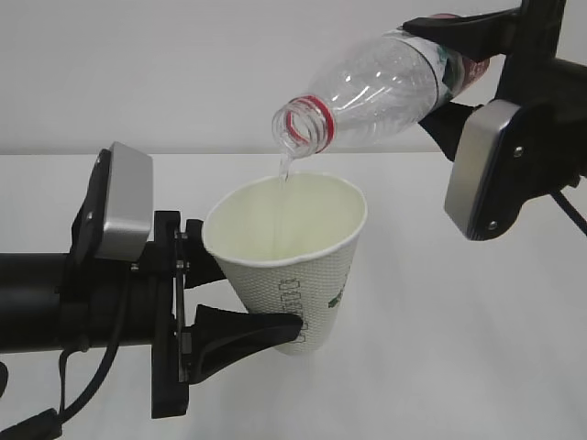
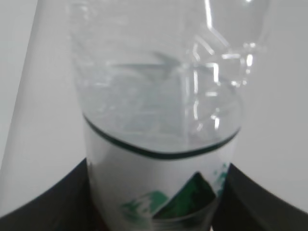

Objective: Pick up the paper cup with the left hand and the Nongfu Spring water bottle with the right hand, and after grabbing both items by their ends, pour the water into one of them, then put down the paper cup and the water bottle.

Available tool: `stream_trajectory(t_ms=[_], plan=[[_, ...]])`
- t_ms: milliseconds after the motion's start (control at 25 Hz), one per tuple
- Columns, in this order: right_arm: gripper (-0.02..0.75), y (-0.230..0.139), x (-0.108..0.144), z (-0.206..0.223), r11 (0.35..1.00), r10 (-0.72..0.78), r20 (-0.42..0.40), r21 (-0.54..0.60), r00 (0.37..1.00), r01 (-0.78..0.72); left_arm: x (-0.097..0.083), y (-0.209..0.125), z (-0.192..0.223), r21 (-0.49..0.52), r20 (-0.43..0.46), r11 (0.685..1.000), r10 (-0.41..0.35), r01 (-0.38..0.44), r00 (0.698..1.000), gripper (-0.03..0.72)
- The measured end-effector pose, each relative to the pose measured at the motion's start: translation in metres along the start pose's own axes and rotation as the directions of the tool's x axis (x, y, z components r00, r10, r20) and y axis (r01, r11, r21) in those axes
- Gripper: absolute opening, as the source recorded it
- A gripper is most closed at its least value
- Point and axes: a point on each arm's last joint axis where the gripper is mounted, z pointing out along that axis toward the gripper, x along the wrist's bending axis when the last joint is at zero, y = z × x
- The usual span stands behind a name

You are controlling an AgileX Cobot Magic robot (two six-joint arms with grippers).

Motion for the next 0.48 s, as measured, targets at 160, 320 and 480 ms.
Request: stream_trajectory(t_ms=[160,320,480], plan=[[0.451,0.0000,0.0000,0.0000,1.000,-0.004,0.000,0.000,1.000,0.004,0.0000,0.0000,0.0000,0.000,0.000,1.000,0.000,0.000,1.000,0.464],[0.451,0.0000,0.0000,0.0000,1.000,-0.006,0.000,0.000,1.000,0.006,0.0000,0.0000,0.0000,0.000,0.000,1.000,0.000,0.000,1.000,0.464],[0.451,0.0000,0.0000,0.0000,1.000,-0.008,0.000,0.000,1.000,0.008,0.0000,0.0000,0.0000,0.000,0.000,1.000,0.000,0.000,1.000,0.464]])
